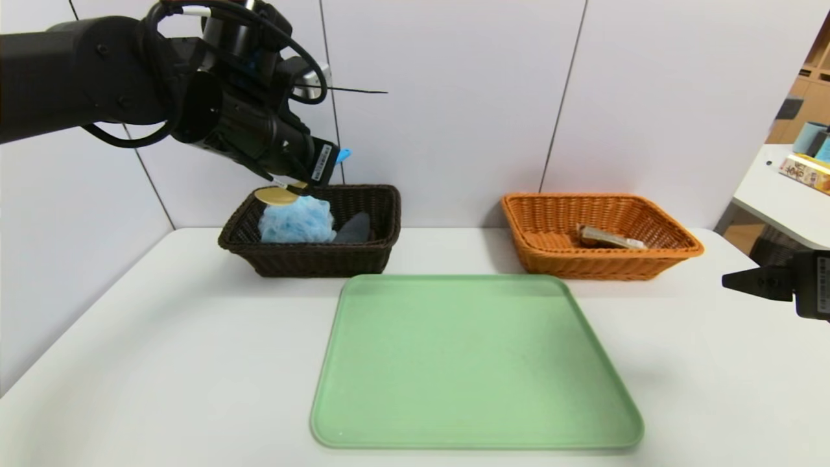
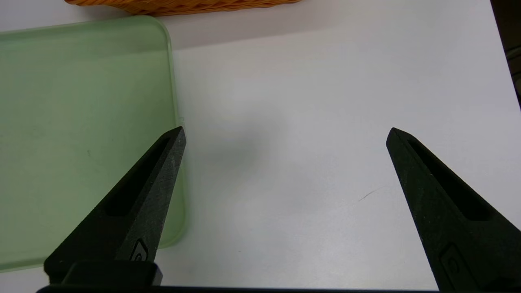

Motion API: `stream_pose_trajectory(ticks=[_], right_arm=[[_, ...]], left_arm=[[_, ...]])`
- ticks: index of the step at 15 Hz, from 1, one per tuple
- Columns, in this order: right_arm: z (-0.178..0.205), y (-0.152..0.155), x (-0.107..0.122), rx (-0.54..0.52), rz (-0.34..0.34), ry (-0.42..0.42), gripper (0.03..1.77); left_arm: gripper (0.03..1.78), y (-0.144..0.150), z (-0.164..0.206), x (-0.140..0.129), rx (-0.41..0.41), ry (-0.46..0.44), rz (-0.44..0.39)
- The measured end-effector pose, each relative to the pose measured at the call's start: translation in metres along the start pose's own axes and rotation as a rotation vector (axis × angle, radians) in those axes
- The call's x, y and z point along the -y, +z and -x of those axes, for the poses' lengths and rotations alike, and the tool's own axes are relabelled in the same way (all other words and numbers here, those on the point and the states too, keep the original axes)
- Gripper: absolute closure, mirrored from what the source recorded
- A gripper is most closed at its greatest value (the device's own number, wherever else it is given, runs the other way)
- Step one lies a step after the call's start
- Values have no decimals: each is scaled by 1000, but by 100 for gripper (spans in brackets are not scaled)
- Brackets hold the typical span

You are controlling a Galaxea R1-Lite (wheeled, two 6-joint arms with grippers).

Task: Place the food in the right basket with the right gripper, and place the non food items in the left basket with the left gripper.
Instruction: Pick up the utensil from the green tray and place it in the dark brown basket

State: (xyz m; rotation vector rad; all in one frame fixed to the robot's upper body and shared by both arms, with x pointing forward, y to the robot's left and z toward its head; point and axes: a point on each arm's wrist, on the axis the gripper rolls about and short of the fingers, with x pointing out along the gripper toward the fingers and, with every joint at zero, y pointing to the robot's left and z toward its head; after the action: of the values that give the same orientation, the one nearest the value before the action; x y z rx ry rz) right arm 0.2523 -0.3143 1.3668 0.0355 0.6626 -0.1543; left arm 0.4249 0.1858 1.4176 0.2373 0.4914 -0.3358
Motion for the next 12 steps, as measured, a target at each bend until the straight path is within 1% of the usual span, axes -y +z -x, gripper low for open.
stream_pose_trajectory(ticks=[3, 6, 8, 9, 12], right_arm=[[1, 0, -1, 1, 5, 4, 10], [1, -1, -1, -2, 6, 3, 10], [1, -1, -1, -3, 6, 3, 10], [2, -1, -1, 0, 4, 4, 10], [2, -2, 0, 0, 4, 4, 10]], left_arm=[[165, -7, -18, -8, -12, -112, -132], [165, -13, -47, -14, 32, -212, -266], [165, -19, -71, -20, 70, -238, -378], [165, -22, -83, -22, 90, -244, -421], [165, -32, -115, -35, 154, -255, -500]])
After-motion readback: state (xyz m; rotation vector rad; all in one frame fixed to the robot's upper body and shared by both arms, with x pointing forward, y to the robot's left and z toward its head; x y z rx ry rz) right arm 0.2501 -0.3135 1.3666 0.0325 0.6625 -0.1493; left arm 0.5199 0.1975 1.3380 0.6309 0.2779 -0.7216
